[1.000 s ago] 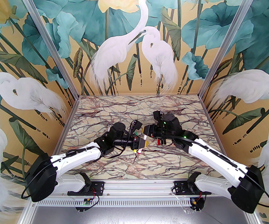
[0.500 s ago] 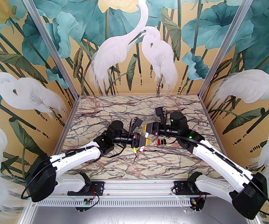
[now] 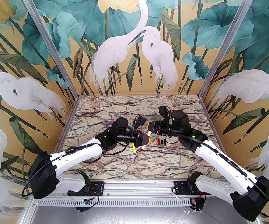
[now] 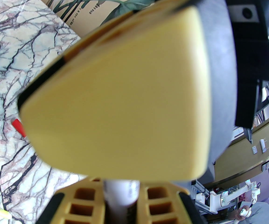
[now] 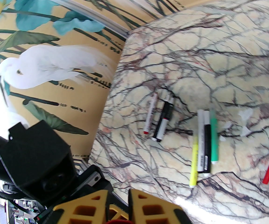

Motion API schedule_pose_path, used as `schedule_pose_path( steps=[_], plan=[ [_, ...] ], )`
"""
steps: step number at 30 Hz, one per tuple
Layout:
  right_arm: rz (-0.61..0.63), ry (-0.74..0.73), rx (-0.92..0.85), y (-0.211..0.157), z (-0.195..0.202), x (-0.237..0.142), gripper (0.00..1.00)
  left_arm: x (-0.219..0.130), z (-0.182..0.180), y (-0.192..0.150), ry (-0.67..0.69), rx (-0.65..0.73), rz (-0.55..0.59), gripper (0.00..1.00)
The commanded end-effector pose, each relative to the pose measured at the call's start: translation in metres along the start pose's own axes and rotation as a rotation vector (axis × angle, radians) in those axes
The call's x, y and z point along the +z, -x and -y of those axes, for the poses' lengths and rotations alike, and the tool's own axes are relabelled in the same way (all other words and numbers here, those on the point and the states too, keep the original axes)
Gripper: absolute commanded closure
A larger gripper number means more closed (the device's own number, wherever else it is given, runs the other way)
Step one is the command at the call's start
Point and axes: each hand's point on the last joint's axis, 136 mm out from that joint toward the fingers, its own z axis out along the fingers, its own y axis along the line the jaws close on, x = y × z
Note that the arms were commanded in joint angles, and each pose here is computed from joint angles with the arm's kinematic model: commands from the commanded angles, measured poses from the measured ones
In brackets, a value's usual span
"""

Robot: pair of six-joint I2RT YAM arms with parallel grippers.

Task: Open the pen caps

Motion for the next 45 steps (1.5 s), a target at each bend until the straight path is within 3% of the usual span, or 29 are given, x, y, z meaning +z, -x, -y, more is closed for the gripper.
schedule_pose_path(
  steps=[1, 6, 14, 20, 31, 36, 45],
  plan=[
    [0.314, -0.027, -0.018, 0.073, -0.005, -0.031, 0.83, 0.005, 0.005, -0.065, -0.072, -0.089, -0.241, 0.96],
    [0.313, 0.090, -0.056, 0.076, -0.015, -0.038, 0.84, 0.005, 0.023, -0.060, -0.177, -0.098, -0.229, 0.96],
    [0.300, 0.121, -0.104, 0.069, -0.016, -0.045, 0.84, 0.007, 0.028, -0.053, -0.216, -0.105, -0.198, 0.96],
    [0.265, -0.079, -0.107, 0.055, 0.022, -0.049, 0.83, -0.002, 0.015, -0.035, -0.073, -0.058, -0.093, 0.96],
    [-0.047, -0.555, -0.109, -0.006, 0.133, -0.054, 0.82, -0.046, -0.010, -0.008, 0.081, -0.065, 0.093, 0.96],
    [-0.151, -0.660, -0.111, -0.019, 0.166, -0.048, 0.81, -0.062, -0.016, -0.007, 0.147, -0.056, 0.115, 0.96],
    [-0.227, -0.753, -0.041, -0.026, 0.218, -0.036, 0.81, -0.085, -0.016, 0.000, 0.223, -0.040, 0.152, 0.96]
  ],
)
